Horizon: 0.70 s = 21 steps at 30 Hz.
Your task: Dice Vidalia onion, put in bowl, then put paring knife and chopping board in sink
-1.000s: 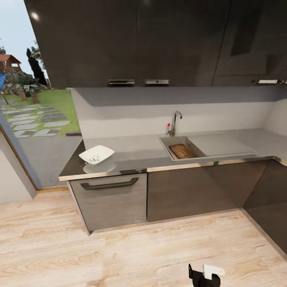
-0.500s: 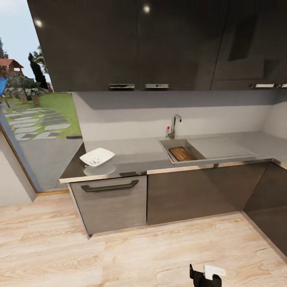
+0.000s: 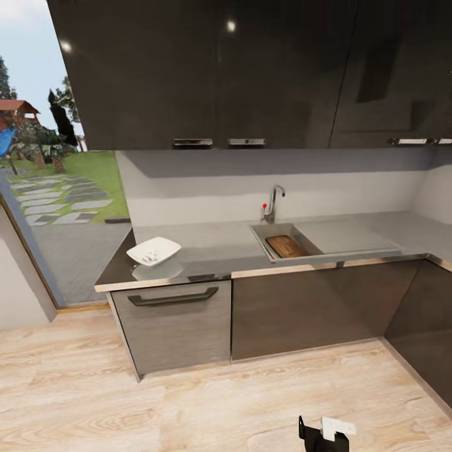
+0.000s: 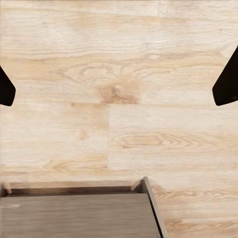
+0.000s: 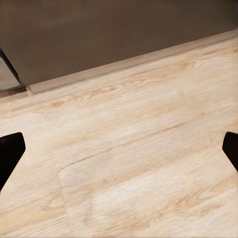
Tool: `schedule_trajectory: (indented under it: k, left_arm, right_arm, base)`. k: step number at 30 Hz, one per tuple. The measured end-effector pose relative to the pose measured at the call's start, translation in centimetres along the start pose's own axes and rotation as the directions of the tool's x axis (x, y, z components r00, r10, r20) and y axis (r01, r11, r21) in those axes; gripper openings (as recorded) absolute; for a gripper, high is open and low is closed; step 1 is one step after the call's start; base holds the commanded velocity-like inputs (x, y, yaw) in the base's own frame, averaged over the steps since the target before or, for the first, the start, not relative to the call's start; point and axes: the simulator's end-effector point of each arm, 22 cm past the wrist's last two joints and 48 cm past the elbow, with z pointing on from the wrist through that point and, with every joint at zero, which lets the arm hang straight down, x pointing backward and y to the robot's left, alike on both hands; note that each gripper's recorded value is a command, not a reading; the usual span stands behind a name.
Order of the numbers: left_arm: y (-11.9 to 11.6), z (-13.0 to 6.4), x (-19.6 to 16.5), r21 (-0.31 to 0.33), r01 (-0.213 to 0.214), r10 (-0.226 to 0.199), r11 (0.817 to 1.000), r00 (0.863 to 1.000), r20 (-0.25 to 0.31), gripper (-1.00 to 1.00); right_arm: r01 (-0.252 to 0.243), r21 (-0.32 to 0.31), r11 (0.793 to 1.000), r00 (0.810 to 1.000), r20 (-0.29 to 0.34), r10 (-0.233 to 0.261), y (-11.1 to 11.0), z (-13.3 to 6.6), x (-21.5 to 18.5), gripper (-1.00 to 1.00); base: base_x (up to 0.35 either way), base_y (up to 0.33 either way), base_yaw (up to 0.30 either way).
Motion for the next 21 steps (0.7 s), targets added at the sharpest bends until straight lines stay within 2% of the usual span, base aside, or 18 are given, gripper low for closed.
schedule_trajectory:
  k: [21]
  left_arm:
    - [0.19,-0.01,-0.91,-0.002,0.003,-0.003,1.000,1.000,0.020,1.00]
  right_arm:
    - [-0.001,-0.001,1.000,1.000,0.008,0.001,0.00,-0.09,-0.72,1.00]
  base:
    - [0.000,0.000,0.000]
